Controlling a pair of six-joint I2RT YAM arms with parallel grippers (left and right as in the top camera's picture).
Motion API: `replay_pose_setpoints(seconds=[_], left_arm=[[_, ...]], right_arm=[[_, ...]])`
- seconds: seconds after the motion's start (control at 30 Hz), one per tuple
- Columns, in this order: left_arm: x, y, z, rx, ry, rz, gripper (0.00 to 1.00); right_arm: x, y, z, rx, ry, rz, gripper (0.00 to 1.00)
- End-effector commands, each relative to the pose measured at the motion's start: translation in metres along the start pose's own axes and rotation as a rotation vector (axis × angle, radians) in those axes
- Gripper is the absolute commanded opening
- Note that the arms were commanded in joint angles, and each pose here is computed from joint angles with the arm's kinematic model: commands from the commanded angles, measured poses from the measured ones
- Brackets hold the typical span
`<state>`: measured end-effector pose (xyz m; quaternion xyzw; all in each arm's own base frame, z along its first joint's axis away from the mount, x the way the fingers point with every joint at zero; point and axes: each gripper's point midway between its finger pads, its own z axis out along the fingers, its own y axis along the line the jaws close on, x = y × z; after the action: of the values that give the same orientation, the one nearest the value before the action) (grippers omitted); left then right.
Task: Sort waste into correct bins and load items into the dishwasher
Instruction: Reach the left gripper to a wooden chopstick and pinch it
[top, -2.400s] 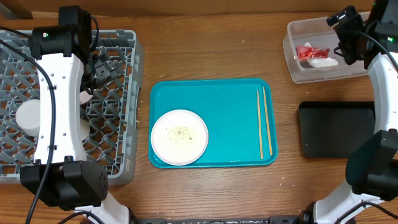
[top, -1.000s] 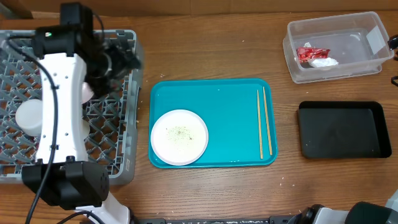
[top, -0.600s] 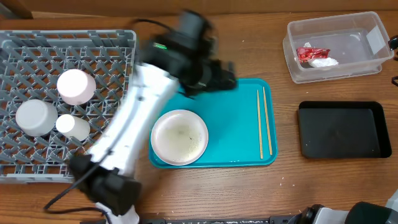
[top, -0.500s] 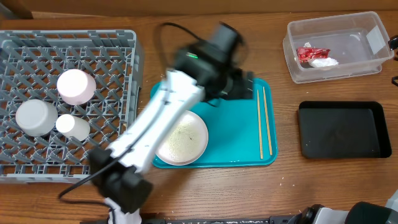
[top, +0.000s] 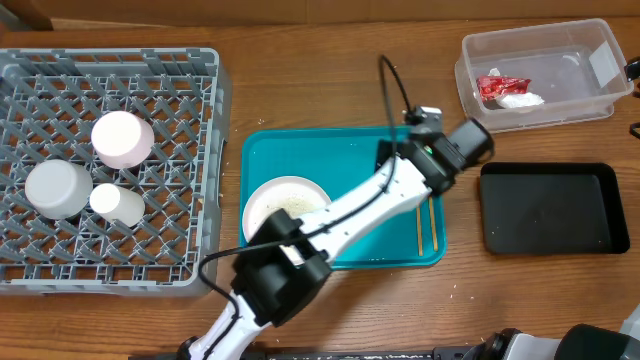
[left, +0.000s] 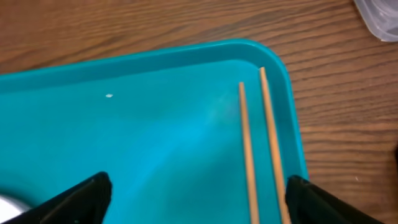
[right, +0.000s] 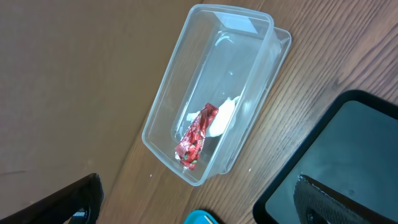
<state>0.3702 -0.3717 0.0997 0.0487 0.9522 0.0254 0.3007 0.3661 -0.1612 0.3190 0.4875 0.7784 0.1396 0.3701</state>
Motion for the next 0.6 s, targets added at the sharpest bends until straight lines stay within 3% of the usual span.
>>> replay_pose_setpoints(seconds=[0.0,0.3,0.57], left_arm=[[0.005,0.0,0.02,-0.088,-0.062,0.008,0.86],[0.026,-0.009,0.042,-0.07,-0.002,-0.074,0.74],[0.045,-0.026,0.053,0.002,0.085,-0.122,0.71]], right_arm=[[-0.004,-0.001,-0.002,0.004,-0.017,-0.003,1.0],[-0.004,-0.001,-0.002,0.004,-0.017,-0.003,1.0],[-0.004,-0.001,-0.002,0.004,-0.018,-0.003,1.0]])
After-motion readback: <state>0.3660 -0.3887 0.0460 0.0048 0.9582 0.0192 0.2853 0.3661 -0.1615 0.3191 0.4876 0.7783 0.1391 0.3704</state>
